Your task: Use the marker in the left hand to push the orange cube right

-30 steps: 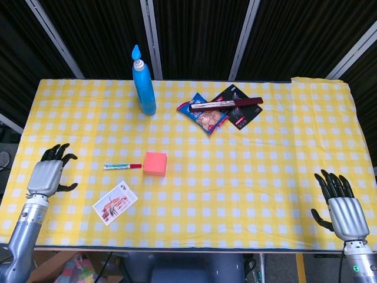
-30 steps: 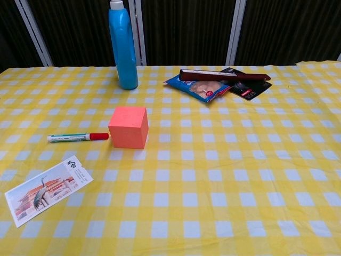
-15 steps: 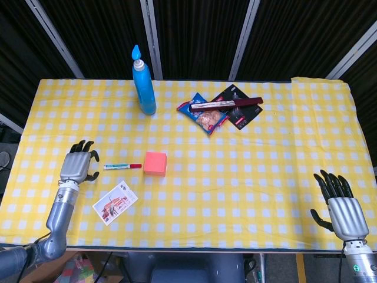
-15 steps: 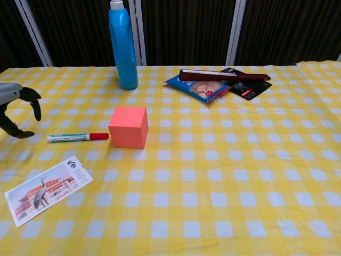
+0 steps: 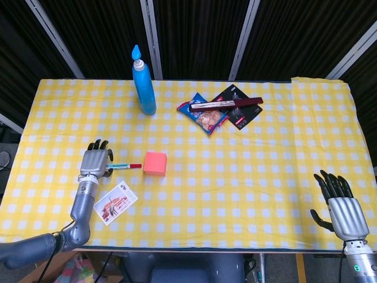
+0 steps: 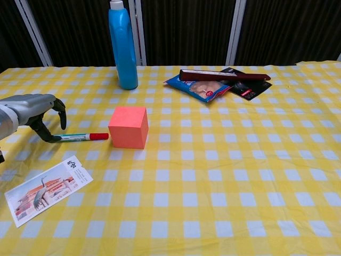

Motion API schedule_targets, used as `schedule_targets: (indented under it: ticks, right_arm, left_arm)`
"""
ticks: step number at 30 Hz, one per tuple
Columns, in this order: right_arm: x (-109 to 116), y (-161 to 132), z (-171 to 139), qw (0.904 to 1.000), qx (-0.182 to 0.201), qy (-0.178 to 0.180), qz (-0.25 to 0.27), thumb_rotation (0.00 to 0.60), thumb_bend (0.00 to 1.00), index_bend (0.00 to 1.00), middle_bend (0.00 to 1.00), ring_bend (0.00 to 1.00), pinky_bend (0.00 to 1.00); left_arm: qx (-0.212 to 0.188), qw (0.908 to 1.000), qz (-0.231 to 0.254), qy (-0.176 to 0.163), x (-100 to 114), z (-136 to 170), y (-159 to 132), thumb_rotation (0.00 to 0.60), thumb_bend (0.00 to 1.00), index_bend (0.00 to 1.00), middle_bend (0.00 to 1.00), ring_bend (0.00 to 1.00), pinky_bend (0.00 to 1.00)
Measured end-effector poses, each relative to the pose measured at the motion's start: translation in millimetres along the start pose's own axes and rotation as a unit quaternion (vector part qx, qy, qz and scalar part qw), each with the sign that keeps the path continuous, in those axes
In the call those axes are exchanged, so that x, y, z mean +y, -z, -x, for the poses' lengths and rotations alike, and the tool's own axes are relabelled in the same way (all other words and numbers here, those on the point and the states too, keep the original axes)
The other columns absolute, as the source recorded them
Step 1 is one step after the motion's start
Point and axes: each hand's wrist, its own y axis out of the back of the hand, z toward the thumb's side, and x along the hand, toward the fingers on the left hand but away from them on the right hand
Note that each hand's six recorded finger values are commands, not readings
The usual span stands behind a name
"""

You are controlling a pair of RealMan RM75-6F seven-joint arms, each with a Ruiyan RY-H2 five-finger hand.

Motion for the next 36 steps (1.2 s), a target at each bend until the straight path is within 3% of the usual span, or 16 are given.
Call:
schedule_targets:
  ticks: [6,11,21,28,36]
  right_arm:
    - [0.0,-0.2,0.1,1.0,0.001,-0.001,0.001,0.6,0.38,0.0,0.0,0.0,0.0]
    - [0.1,0.0,0.1,1.0,0.0,-0.001,0.003,0.6,0.38,0.0,0.0,0.0,0.0]
    - [0.2,-0.3,-0.2,1.0,0.0,-0.001,0.003,0.6,0.38,0.0,0.0,0.0,0.0]
    - [0.3,-0.8,-0.3,1.0,0.0,0.001,0.002,0.6,0.38,0.0,0.0,0.0,0.0]
    - [0.4,-0.2,-0.2,1.0,0.0,-0.001,0.003,0.6,0.38,0.0,0.0,0.0,0.0]
  left_arm:
    - [-0.002,1.0,-0.005,0.008,-8.2,-1.6,-6.5,0.6,0.36,0.48,0.09,0.0,0.1]
    - [-0.002,0.9999,-0.006,0.009,-10.7,-3.2,-10.3,0.6,0.44,0.59,0.12,0.0,0.1]
    - [0.005,0.9998,0.001,-0.017,3.3,-1.9,0.5,0.6,0.46,0.6,0.13,0.0,0.11]
    - [0.013,0.9998,0.0,-0.017,7.7,1.6,13.2,0.6,0.46,0.6,0.13,0.0,0.11]
    - [-0.009,0.9999,0.002,-0.011,2.6,-0.8,-14.0,0.6,0.46,0.6,0.13,0.0,0.11]
